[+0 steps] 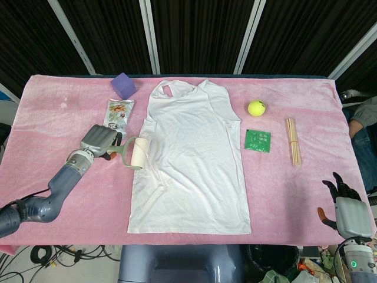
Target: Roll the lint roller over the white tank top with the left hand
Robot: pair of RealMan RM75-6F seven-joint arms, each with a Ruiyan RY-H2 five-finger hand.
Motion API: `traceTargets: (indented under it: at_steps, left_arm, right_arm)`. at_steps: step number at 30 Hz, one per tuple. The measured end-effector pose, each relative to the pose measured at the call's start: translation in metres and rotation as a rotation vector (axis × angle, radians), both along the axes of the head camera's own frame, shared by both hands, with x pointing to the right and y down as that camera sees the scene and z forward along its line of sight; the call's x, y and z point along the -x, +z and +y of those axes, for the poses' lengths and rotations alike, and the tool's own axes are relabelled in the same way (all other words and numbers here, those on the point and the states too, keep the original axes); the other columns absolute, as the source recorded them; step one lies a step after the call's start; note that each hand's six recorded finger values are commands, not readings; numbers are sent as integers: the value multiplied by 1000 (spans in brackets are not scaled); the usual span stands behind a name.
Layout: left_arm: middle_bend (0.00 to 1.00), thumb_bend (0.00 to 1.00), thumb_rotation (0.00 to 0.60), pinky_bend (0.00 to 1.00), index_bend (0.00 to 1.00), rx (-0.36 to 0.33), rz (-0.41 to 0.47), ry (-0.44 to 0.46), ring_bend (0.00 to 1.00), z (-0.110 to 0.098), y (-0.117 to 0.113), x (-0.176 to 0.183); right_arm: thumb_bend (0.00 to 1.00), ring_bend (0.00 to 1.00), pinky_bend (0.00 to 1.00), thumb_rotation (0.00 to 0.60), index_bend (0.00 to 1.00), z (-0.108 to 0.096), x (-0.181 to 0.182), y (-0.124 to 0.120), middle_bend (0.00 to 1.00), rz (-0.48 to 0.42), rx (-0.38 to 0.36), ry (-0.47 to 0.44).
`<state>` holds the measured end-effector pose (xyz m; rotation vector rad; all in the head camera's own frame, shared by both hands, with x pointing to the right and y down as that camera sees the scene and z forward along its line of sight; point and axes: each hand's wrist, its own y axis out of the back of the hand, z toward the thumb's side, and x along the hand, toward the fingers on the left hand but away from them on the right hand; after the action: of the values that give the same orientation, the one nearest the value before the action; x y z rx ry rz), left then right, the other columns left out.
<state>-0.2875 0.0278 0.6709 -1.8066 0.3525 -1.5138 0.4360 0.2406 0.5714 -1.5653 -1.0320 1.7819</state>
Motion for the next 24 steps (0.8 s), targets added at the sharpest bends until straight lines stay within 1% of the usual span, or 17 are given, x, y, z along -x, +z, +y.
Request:
traceTargets:
  at_steps: [3,12,16,19,24]
  left_arm:
    - [703,579,600,702,721,15,-37,14,534,-5,2,-11]
    - [708,584,600,702,730,98,-131,-21,540,-10,11,-45]
    - [711,585,600,702,733,120,-208,30,543,-6,18,-62]
    - [711,585,600,702,733,124,-275,73,543,-3,22,-67]
    - [711,585,600,702,734,102,-361,116,543,-5,27,-76]
  right_arm:
    - [274,159,197,600,206,0,0,0,27,-2,2,-1]
    - [275,159,197,600,205,0,0,0,27,-5,4,3]
    - [276,159,197,600,206,0,0,1,27,-8,6,3]
    - [276,159,197,600,205,0,0,1,27,-10,6,2]
    - [276,159,197,600,206,0,1,1,27,-12,8,1]
